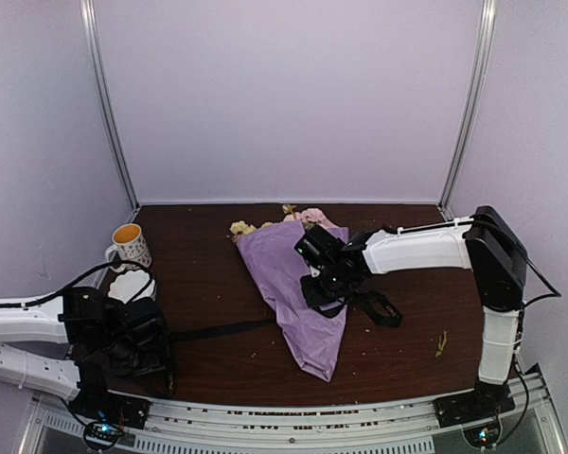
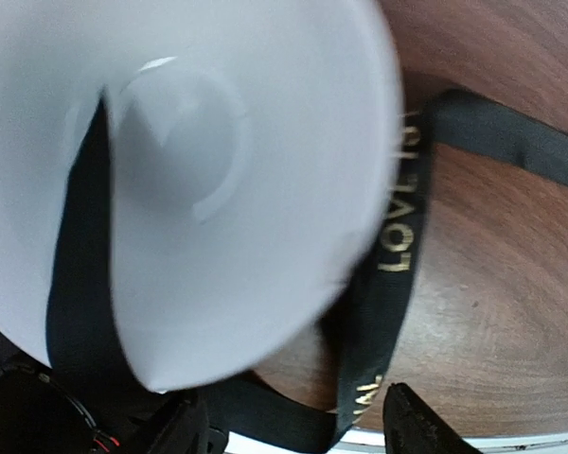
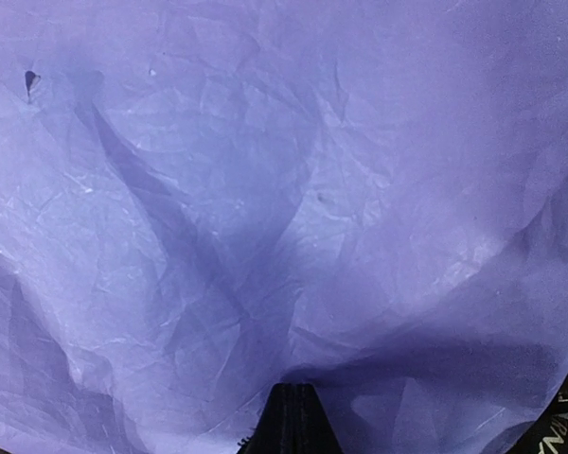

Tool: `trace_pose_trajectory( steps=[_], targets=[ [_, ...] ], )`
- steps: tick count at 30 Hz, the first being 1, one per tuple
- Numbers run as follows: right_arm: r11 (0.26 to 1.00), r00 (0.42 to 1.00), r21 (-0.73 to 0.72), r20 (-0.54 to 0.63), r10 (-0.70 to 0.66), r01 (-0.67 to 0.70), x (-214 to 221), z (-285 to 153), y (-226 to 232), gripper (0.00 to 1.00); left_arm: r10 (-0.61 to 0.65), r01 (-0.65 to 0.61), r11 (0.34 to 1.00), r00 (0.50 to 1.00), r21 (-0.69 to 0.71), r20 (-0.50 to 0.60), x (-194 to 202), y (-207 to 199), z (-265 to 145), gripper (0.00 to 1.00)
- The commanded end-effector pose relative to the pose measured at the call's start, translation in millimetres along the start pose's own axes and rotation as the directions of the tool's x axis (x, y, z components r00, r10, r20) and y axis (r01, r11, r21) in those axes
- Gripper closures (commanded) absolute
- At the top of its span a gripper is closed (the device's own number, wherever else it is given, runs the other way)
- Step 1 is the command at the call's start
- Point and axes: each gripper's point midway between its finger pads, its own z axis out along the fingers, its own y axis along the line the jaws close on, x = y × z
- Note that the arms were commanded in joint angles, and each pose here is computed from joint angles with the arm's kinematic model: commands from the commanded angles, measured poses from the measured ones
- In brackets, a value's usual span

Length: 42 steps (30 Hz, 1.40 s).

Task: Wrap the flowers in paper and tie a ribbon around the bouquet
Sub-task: Pick up the left side of the ribbon at the center of the board.

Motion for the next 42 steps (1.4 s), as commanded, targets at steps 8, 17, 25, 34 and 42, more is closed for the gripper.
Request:
trace_pose_trajectory(
  steps=[8, 17, 25, 34, 42],
  targets=[
    [1.000, 1.000, -0.005, 0.006, 0.005, -0.005, -3.0, 0.0, -7.1, 1.00, -0.128, 0.132, 0.985, 0.991, -0.107, 0.047, -4.9, 30.4, -18.1, 0.27],
    [1.000, 1.000, -0.023, 0.001, 0.010, -0.010, -2.0, 1.5, -5.6, 1.00, -0.249, 0.253, 0.966, 0.965, -0.050, 0.080, -0.5, 49.9, 16.1, 0.28],
    [1.000, 1.000, -0.026, -0.003, 0.005, -0.005, -0.7, 1.7, -4.8, 1.00, -0.305, 0.289, 0.943, 0.949, 0.163, 0.081, -4.6, 30.8, 38.6, 0.44],
    [1.000, 1.000, -0.029, 0.004, 0.009, -0.009, -3.9, -0.5, -4.6, 1.00, -0.135, 0.127, 0.990, 0.975, 0.056, 0.175, -22.5, 13.2, 16.9, 1.00],
    [0.999, 1.000, -0.044, 0.010, 0.008, -0.007, -10.9, -6.5, -4.2, 1.00, 0.100, -0.115, 0.993, 0.945, 0.030, 0.311, -57.8, -46.4, -32.6, 1.00]
  ],
)
